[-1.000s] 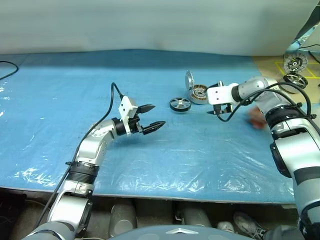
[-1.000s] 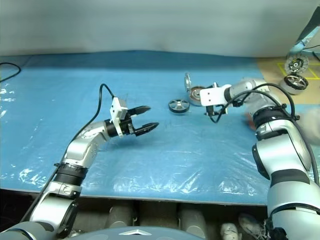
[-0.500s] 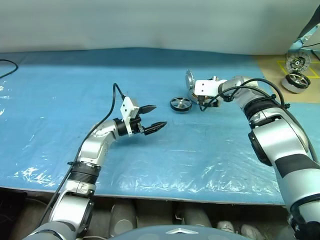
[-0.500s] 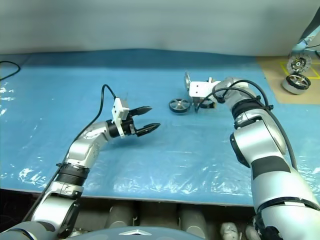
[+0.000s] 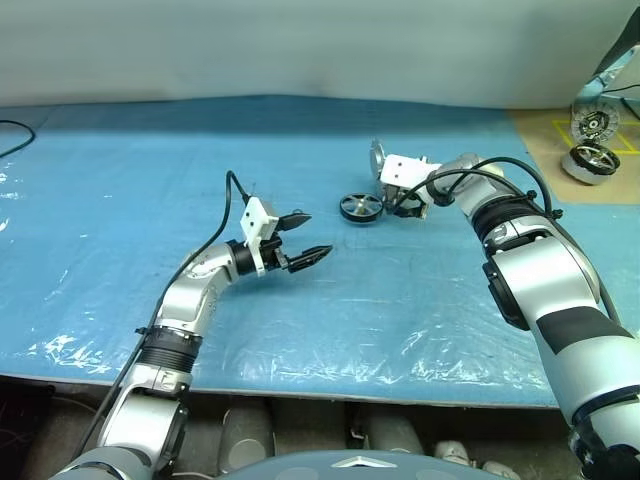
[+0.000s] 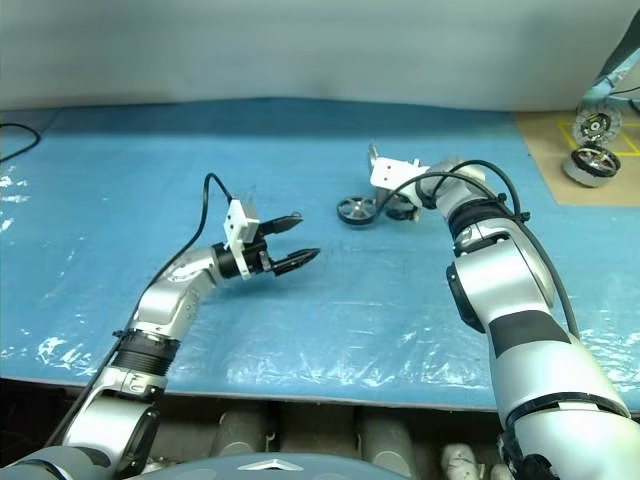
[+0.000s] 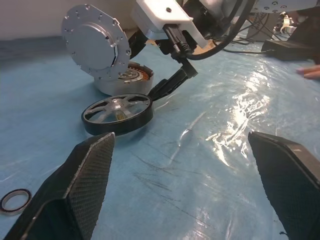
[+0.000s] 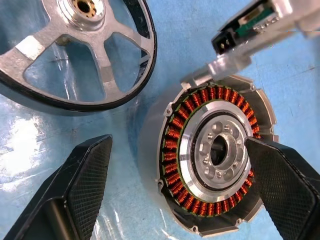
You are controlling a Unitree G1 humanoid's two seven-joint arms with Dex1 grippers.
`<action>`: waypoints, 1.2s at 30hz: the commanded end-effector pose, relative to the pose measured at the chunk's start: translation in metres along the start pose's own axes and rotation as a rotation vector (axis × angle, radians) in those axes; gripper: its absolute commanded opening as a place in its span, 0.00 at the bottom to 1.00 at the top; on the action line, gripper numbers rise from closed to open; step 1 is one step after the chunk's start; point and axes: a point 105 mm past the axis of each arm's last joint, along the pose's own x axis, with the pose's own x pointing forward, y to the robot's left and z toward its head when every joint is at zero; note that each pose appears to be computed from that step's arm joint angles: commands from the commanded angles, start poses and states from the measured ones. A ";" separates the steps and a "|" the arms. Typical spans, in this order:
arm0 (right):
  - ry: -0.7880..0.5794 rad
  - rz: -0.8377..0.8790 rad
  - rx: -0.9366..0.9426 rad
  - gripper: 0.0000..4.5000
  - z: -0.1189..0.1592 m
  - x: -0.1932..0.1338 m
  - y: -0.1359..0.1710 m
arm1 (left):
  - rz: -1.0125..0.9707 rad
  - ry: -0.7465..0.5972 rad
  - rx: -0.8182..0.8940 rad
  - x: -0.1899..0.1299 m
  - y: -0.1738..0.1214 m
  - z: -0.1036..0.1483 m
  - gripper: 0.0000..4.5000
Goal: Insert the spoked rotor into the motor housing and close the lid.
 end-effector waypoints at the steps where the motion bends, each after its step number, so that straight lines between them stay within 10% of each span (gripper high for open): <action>1: 0.008 -0.027 -0.018 0.99 0.000 -0.002 -0.005 | -0.006 -0.023 0.046 0.000 0.000 0.011 0.99; 5: 0.054 -0.016 -0.010 0.91 -0.013 0.001 0.001 | -0.006 -0.019 0.048 0.000 -0.001 0.011 1.00; 10: 0.069 -0.013 0.000 0.58 -0.018 0.003 0.005 | -0.006 -0.018 0.047 0.000 -0.002 0.011 1.00; 25: -0.108 0.142 0.024 0.58 0.004 -0.019 0.001 | 0.016 -0.020 0.035 -0.002 0.001 0.013 1.00; 36: -0.109 0.306 0.029 0.58 -0.042 -0.072 0.015 | 0.004 -0.018 0.030 0.003 0.001 0.010 1.00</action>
